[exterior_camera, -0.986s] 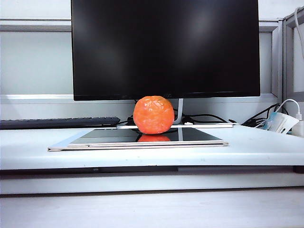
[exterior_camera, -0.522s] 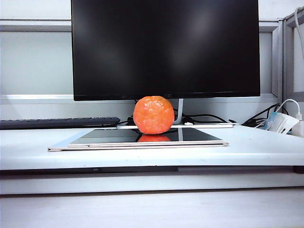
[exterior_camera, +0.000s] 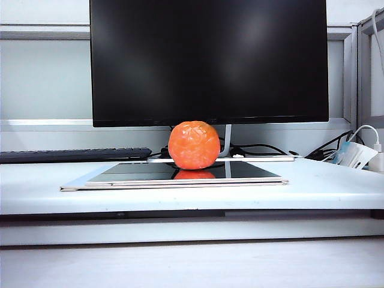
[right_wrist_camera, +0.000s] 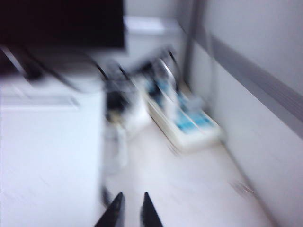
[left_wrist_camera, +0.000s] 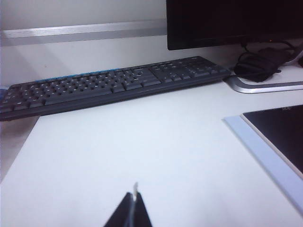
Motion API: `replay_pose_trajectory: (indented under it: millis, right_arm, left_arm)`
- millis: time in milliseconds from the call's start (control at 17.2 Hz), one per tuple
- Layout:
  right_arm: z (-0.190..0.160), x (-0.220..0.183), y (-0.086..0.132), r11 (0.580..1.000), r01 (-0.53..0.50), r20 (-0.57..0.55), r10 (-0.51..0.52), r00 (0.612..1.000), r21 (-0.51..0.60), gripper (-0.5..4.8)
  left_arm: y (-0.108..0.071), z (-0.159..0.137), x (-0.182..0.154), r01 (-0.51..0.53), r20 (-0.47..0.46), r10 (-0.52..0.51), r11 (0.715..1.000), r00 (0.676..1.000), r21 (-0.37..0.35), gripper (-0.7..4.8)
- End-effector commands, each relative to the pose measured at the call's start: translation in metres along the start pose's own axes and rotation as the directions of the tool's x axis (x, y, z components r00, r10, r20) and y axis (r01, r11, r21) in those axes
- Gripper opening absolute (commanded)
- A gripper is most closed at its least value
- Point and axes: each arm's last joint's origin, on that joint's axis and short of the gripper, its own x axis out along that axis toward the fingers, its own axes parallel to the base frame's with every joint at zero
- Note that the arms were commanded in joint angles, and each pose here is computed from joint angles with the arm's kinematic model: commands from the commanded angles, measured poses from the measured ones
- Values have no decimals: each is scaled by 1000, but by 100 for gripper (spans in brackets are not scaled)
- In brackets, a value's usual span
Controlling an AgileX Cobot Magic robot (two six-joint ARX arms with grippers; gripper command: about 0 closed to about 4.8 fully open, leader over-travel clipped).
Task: Place the orange on the center of the mirror.
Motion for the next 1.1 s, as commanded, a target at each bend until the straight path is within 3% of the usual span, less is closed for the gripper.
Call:
replay_pose_trajectory:
  millis: [58, 232, 1101]
  right_arm:
    - [-9, 6, 3, 996, -33, 79, 27, 997, 81, 54]
    - [-22, 10, 5, 988, -78, 78, 68, 995, 135, 54]
    - [-20, 8, 12, 976, -177, 102, 164, 981, 128, 54]
  left_arm:
    - [0, 2, 0, 3, 12, -3, 1000, 1000, 5, -5]
    - [0, 1, 0, 2, 11, -2, 1000, 1000, 5, -5]
    - [0, 2, 0, 2, 12, -2, 1000, 1000, 5, -5]
